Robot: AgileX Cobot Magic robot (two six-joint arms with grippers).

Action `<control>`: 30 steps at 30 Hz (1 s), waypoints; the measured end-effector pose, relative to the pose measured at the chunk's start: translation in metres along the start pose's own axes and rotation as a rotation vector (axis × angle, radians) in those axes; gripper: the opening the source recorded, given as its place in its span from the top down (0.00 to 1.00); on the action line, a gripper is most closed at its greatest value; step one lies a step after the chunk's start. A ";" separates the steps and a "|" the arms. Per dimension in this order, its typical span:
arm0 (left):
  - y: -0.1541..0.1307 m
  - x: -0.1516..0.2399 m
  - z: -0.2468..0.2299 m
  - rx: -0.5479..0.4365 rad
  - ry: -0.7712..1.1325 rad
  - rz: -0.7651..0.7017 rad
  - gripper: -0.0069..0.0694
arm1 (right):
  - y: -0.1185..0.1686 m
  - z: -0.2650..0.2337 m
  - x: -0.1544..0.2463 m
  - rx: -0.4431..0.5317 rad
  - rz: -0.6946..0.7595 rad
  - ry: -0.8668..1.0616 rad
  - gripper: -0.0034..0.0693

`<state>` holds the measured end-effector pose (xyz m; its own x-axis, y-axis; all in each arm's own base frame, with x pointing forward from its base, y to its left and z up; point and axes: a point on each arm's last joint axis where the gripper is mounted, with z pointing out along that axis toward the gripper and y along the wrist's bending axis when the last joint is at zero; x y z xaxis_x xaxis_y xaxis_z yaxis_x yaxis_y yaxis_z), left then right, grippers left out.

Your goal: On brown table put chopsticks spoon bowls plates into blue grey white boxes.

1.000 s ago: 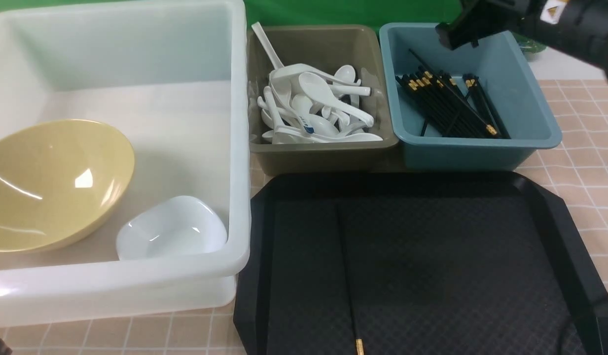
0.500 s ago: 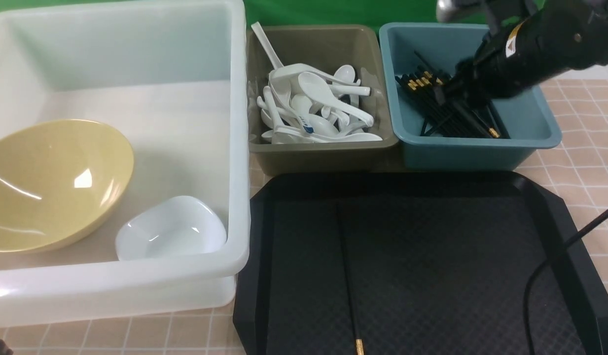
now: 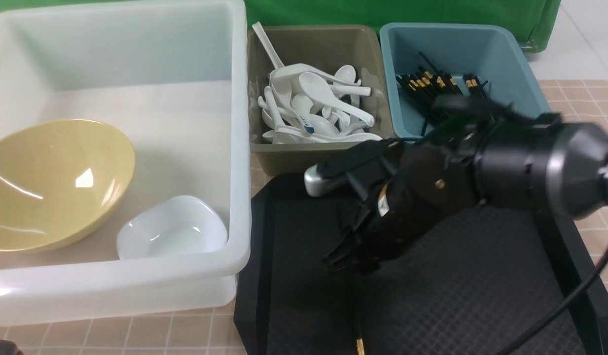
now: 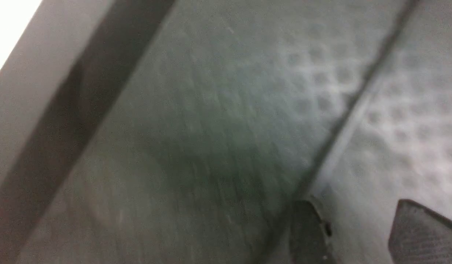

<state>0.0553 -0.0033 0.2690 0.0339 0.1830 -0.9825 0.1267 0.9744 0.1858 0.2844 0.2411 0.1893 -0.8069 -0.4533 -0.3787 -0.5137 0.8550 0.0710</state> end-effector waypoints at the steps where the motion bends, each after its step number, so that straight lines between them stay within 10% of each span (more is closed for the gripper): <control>1: 0.000 0.000 0.000 0.000 0.000 -0.003 0.83 | 0.000 0.006 0.000 0.001 0.014 0.003 0.48; 10: 0.000 0.000 0.000 0.001 -0.002 -0.011 0.83 | -0.001 0.031 0.001 0.011 0.022 0.040 0.53; 16: 0.000 -0.001 0.000 0.002 -0.007 -0.011 0.83 | -0.002 0.028 0.003 0.022 -0.097 0.079 0.85; 23: 0.000 -0.001 0.000 0.000 -0.010 0.002 0.83 | -0.003 -0.012 0.017 0.018 -0.197 0.179 0.88; 30: 0.000 -0.001 0.000 -0.001 -0.015 0.011 0.83 | -0.022 -0.127 -0.003 0.127 -0.275 -0.276 0.88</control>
<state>0.0552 -0.0035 0.2702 0.0498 0.1919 -0.9802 0.1254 0.9724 0.1967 0.2609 0.1921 0.3060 -0.5267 -0.5998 -0.6024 -0.6453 0.7434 -0.1759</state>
